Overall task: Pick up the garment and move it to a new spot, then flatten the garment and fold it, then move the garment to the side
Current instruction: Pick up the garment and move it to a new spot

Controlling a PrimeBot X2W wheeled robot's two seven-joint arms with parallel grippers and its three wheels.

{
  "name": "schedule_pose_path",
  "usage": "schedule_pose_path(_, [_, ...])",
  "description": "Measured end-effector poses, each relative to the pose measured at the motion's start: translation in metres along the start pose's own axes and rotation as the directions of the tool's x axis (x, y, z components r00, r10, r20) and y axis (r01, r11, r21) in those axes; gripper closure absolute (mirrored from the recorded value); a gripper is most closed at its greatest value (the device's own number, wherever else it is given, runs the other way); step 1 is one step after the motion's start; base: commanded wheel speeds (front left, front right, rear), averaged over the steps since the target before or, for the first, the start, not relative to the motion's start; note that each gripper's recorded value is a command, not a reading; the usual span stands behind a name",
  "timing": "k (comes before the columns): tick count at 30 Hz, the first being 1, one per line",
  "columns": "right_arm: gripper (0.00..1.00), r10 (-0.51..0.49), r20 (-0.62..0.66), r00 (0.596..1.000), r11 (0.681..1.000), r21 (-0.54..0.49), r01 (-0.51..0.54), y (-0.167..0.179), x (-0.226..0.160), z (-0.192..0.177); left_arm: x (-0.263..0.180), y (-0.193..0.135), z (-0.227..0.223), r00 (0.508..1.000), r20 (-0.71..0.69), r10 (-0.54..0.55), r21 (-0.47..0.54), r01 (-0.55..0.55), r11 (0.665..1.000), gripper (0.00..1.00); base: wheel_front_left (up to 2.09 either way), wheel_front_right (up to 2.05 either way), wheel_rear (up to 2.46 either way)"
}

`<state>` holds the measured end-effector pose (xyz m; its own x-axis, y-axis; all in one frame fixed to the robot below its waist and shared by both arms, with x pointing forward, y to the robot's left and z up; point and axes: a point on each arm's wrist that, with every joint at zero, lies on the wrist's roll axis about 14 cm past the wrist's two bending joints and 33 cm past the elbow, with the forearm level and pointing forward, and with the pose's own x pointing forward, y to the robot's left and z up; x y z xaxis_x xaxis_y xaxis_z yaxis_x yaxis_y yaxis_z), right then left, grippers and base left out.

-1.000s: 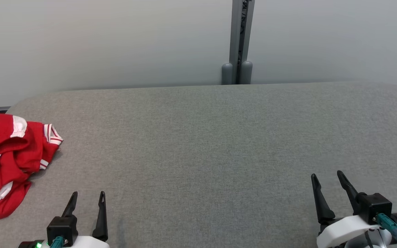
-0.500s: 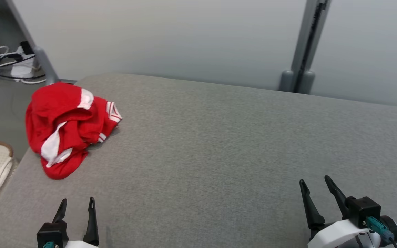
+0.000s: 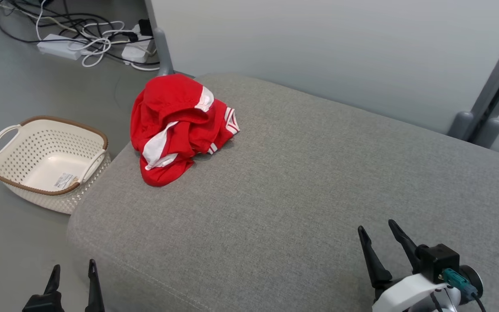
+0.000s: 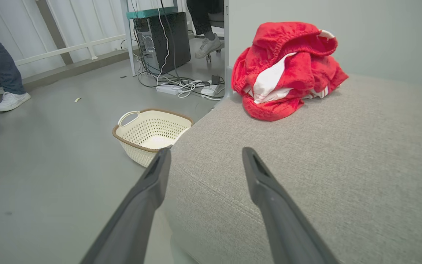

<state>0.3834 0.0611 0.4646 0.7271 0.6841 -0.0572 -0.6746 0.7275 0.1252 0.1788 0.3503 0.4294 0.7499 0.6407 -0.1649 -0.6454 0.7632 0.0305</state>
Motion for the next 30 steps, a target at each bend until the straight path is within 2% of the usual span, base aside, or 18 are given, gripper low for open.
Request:
schedule_pose_path(6, [0.0,0.057,-0.018,0.998,0.998,0.015,-0.057,0.015,0.014,-0.006,-0.007,0.021,-0.005,0.996,-0.023,0.082,-0.013,-0.083,0.997,0.0,0.0,0.0,0.0])
schedule_pose_path(11, [0.0,0.052,-0.026,0.998,0.999,0.018,-0.051,0.012,0.014,-0.009,-0.006,0.019,-0.011,0.996,-0.045,0.077,-0.023,-0.078,0.997,0.0,0.0,0.0,0.0])
schedule_pose_path(20, [0.0,-0.019,-0.048,0.999,1.0,0.008,0.019,-0.012,0.004,-0.02,0.025,-0.007,-0.001,0.999,-0.037,-0.015,-0.044,0.013,0.999,0.0,0.0,0.0,0.0])
schedule_pose_path(30, [0.0,-0.094,-0.041,0.995,0.996,-0.004,0.094,-0.052,-0.001,-0.025,0.112,-0.053,0.06,0.986,0.061,-0.156,0.094,0.15,0.984,0.0,0.0,0.0,0.0])
